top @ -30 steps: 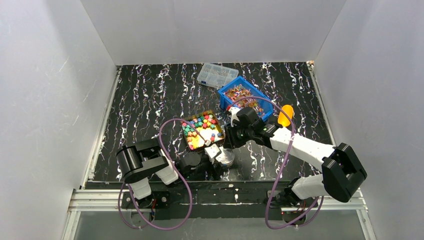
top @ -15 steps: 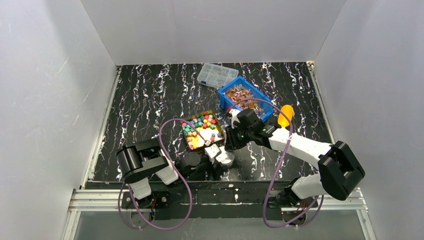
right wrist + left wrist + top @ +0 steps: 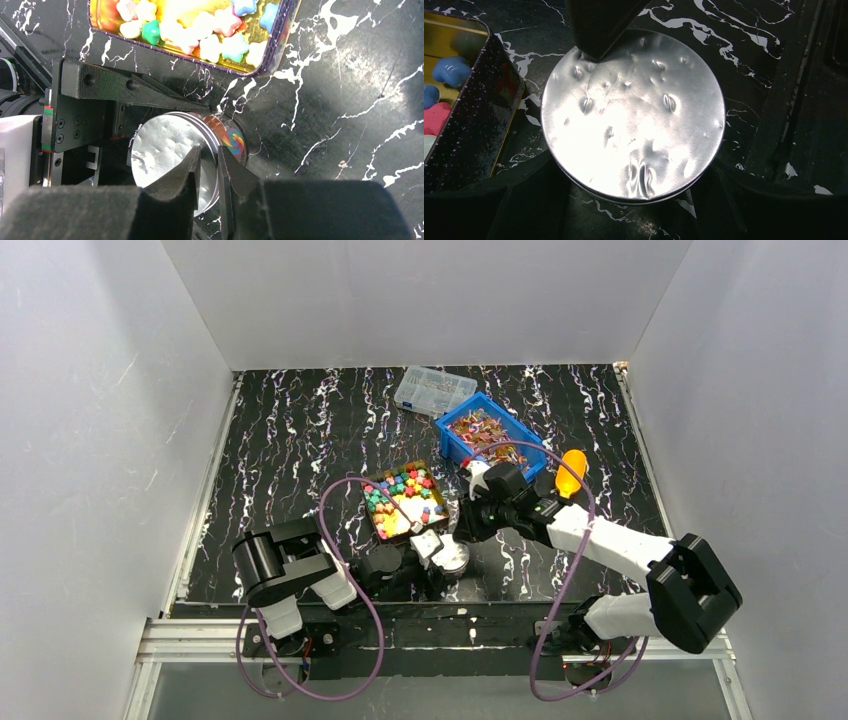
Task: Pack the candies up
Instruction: Screw the bottle lid onto the packing bottle.
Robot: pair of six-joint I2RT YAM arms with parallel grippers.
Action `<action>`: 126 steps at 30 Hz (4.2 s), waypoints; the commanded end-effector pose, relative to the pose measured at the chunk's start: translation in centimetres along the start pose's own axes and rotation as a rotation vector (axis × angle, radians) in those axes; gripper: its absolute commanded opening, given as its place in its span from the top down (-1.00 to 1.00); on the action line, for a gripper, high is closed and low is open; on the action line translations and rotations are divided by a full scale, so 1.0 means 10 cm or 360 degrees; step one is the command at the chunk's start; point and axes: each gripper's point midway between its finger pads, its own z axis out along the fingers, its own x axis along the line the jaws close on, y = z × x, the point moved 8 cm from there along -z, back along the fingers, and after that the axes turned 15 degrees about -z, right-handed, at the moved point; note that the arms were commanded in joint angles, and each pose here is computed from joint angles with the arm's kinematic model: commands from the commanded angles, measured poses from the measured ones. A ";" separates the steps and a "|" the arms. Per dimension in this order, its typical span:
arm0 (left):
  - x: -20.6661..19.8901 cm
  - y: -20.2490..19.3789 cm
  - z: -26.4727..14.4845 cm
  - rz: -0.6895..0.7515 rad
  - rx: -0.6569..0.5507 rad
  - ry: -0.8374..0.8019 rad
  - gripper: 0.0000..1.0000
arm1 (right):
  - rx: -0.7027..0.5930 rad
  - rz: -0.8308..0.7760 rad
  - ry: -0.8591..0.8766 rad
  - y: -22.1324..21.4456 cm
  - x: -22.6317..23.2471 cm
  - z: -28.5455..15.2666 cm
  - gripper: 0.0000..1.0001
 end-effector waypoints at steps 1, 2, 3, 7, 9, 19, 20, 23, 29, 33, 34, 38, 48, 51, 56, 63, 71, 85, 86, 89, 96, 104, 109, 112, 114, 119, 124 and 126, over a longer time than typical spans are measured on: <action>0.21 -0.33 -0.15 -0.0065 0.0271 0.0241 0.23 | 0.0173 0.0114 0.0130 -0.36 0.16 -0.12 0.50; 0.21 -0.33 -0.14 -0.0068 0.0272 0.0247 0.23 | 0.0171 0.0124 0.0127 -0.38 0.18 -0.14 0.50; 0.21 -0.33 -0.14 -0.0067 0.0274 0.0253 0.23 | 0.0167 0.0136 0.0117 -0.41 0.19 -0.16 0.50; 0.23 -0.33 -0.15 -0.0063 0.0277 0.0286 0.23 | 0.0131 0.0190 0.0097 -0.50 0.24 -0.26 0.49; 0.24 -0.32 -0.15 -0.0063 0.0275 0.0299 0.23 | 0.0123 0.0219 0.0088 -0.54 0.27 -0.30 0.49; 0.23 -0.29 -0.13 -0.0070 0.0266 0.0303 0.23 | 0.0058 0.0295 0.0162 -0.64 0.49 -0.30 0.48; 0.23 -0.29 -0.14 -0.0070 0.0267 0.0306 0.23 | 0.0053 0.0287 0.0173 -0.63 0.54 -0.29 0.48; 0.23 -0.29 -0.14 -0.0070 0.0271 0.0310 0.23 | 0.0051 0.0236 0.0191 -0.60 0.72 -0.24 0.48; 0.23 -0.30 -0.15 -0.0076 0.0284 0.0317 0.23 | 0.0014 0.0168 0.0169 -0.39 0.91 -0.27 0.48; 0.25 -0.31 -0.16 -0.0071 0.0282 0.0340 0.23 | -0.0001 0.0135 0.0086 -0.25 0.91 -0.39 0.48; 0.25 -0.31 -0.17 -0.0070 0.0283 0.0342 0.23 | -0.0001 0.0120 0.0047 -0.22 0.90 -0.42 0.47; 0.26 -0.32 -0.17 -0.0067 0.0294 0.0338 0.24 | -0.0037 0.0040 -0.0121 -0.04 0.84 -0.49 0.34; 0.23 -0.31 -0.22 -0.0068 0.0295 0.0313 0.24 | -0.0017 -0.0145 -0.0304 0.39 0.58 -0.41 0.17; 0.22 -0.30 -0.23 -0.0065 0.0292 0.0298 0.24 | -0.0014 -0.0143 -0.0294 0.47 0.47 -0.34 0.18; 0.21 -0.30 -0.25 -0.0054 0.0310 0.0264 0.24 | 0.0025 -0.0144 -0.0214 0.48 0.35 -0.18 0.19; 0.21 -0.32 -0.25 -0.0044 0.0340 0.0264 0.25 | 0.0027 -0.0074 -0.0069 0.42 0.22 0.00 0.23; 0.20 -0.32 -0.23 -0.0045 0.0347 0.0251 0.26 | 0.0023 -0.0042 -0.0050 0.38 0.12 0.10 0.26; 0.20 -0.31 -0.25 -0.0046 0.0340 0.0251 0.26 | 0.0095 -0.0012 -0.0019 0.11 0.06 0.15 0.29; 0.20 -0.31 -0.25 -0.0045 0.0341 0.0250 0.26 | 0.0100 -0.0010 -0.0010 0.09 0.06 0.14 0.29; 0.20 -0.30 -0.25 -0.0045 0.0336 0.0252 0.26 | 0.0092 -0.0008 0.0011 0.07 0.09 0.11 0.42; 0.20 -0.26 -0.24 -0.0046 0.0309 0.0282 0.26 | 0.0113 0.0016 0.0067 -0.02 0.13 0.07 0.59; 0.23 -0.23 -0.25 -0.0065 0.0304 0.0324 0.30 | 0.0125 0.0123 0.0104 -0.30 0.18 0.00 0.68; 0.26 -0.21 -0.24 -0.0080 0.0300 0.0362 0.33 | 0.0114 0.0170 0.0119 -0.43 0.29 -0.04 0.69; 0.29 -0.20 -0.22 -0.0098 0.0302 0.0388 0.35 | 0.0099 0.0196 0.0113 -0.49 0.35 -0.07 0.70; 0.30 -0.19 -0.21 -0.0107 0.0302 0.0404 0.36 | 0.0101 0.0215 0.0105 -0.54 0.38 -0.08 0.70; 0.33 -0.18 -0.20 -0.0111 0.0315 0.0450 0.36 | 0.0075 0.0256 0.0132 -0.62 0.49 -0.11 0.70; 0.36 -0.16 -0.20 -0.0117 0.0318 0.0501 0.35 | 0.0071 0.0263 0.0152 -0.70 0.66 -0.12 0.70; 0.37 -0.16 -0.20 -0.0117 0.0321 0.0519 0.35 | 0.0067 0.0262 0.0153 -0.71 0.72 -0.14 0.70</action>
